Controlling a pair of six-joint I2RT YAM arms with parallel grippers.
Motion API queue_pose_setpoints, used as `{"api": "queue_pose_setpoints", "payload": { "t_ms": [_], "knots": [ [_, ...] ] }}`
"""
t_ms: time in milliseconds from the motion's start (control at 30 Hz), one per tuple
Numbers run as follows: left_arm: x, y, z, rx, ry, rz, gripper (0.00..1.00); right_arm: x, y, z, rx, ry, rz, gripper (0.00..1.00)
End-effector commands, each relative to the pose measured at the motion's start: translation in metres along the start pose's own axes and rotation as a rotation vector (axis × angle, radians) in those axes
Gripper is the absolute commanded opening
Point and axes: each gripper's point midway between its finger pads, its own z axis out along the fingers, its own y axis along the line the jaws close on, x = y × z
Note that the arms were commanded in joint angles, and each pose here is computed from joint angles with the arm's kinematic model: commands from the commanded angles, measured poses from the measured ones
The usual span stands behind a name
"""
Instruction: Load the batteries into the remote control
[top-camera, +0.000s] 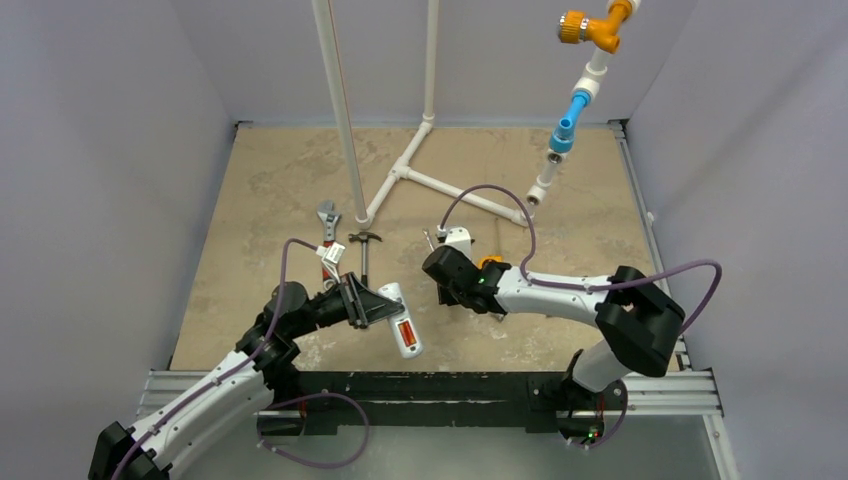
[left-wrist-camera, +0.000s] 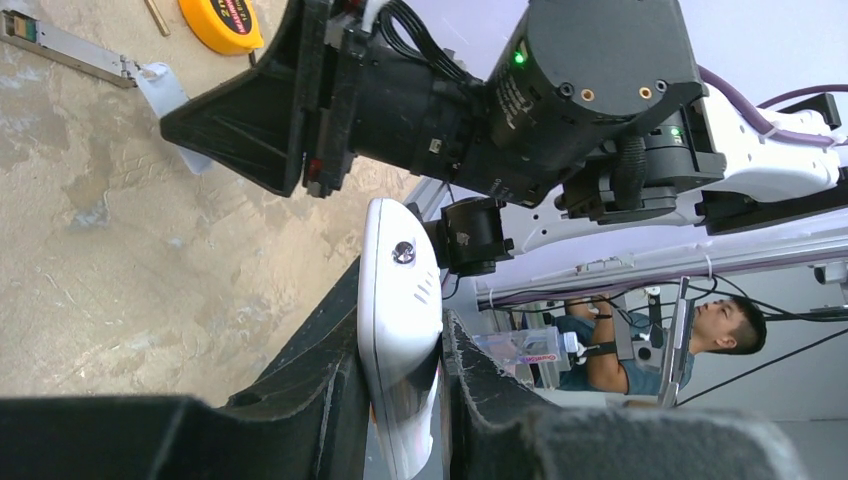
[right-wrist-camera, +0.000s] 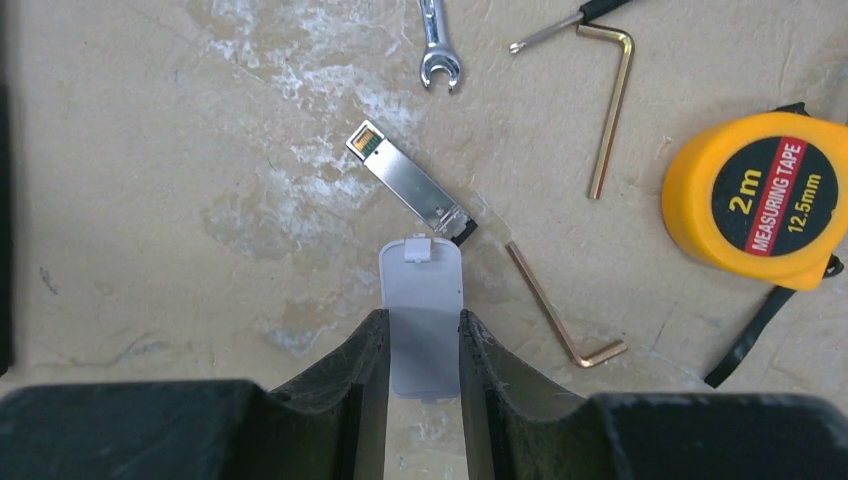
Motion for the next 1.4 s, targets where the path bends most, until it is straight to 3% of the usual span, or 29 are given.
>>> {"api": "queue_pose_setpoints", "payload": {
  "t_ms": [0, 333, 833, 1133, 1367],
  "knots": [
    [-0.002, -0.006, -0.002, 0.03, -0.013, 0.018, 0.0, -0.033, 0.013, 0.003, -0.024, -0.099, 0.046, 0.16],
    [-0.001, -0.005, -0.002, 0.03, -0.01, 0.018, 0.0, -0.04, 0.015, 0.023, 0.01, -0.094, 0.053, 0.21],
    [-0.001, -0.004, -0.002, 0.028, -0.009, 0.016, 0.0, -0.035, 0.012, 0.02, 0.012, -0.073, 0.037, 0.45],
    [-0.001, -0.005, -0.002, 0.029, -0.007, 0.017, 0.0, -0.038, 0.014, 0.018, -0.013, -0.081, 0.036, 0.5],
    [-0.001, -0.007, -0.001, 0.031, -0.003, 0.02, 0.0, -0.037, 0.005, 0.023, 0.035, -0.071, 0.036, 0.47]
  ]
}}
